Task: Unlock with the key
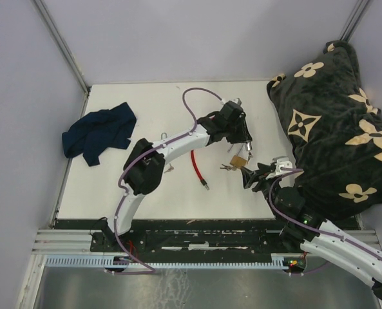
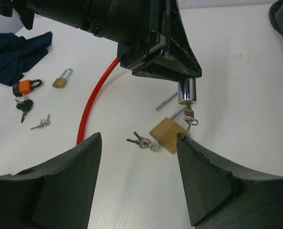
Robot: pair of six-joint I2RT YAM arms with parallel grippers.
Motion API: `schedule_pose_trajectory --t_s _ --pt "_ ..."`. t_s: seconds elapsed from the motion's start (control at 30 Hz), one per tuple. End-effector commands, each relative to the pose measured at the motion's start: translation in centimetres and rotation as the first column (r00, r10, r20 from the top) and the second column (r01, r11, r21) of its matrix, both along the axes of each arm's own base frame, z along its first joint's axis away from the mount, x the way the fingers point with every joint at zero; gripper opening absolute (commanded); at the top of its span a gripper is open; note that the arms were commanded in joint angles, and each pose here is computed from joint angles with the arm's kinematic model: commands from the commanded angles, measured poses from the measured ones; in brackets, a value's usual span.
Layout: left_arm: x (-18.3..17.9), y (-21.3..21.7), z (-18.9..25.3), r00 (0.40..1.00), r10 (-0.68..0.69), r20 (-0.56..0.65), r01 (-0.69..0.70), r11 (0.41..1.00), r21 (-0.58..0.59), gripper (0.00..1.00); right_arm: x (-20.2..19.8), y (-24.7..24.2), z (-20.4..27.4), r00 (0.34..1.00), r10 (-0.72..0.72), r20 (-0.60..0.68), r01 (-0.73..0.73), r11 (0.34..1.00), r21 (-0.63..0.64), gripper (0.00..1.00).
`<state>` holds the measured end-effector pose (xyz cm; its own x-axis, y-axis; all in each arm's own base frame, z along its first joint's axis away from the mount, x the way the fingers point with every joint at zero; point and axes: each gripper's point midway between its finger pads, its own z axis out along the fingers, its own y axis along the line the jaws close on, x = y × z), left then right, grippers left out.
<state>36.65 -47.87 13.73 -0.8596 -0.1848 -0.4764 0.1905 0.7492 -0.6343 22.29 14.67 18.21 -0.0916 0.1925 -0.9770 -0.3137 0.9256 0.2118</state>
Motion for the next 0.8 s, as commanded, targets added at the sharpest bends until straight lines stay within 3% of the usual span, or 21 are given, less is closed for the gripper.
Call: schedule_pose_trajectory --t_s 0.0,0.17,0.33,0.5,0.77 --pt "-1.0 -3.3 1.8 0.966 -0.209 0.153 0.202 0.977 0.063 0.08 -0.2 -1.5 -0.6 0.998 -0.061 -0.034 0.060 0.998 -0.035 0.72" --pt "-1.1 -5.8 1.6 0.928 -0.306 0.214 0.297 0.952 0.072 0.18 -0.3 -1.8 -0.8 0.997 -0.069 -0.040 0.068 0.997 -0.034 0.72" --pt "-2.0 -6.6 2.5 0.887 -0.379 0.265 0.370 0.925 0.083 0.45 -0.3 -1.8 -1.1 0.996 -0.071 -0.045 0.069 0.997 -0.041 0.73" --pt "-2.1 -5.7 6.0 0.869 -0.355 0.345 0.350 0.933 0.077 0.66 -0.3 -1.7 -1.5 0.997 -0.062 -0.056 0.059 0.997 -0.052 0.74" --pt "-0.9 -0.7 9.1 0.895 -0.239 0.378 0.223 0.971 0.086 0.74 -0.1 -0.8 -1.5 0.996 -0.036 -0.080 0.026 0.992 -0.121 0.77"
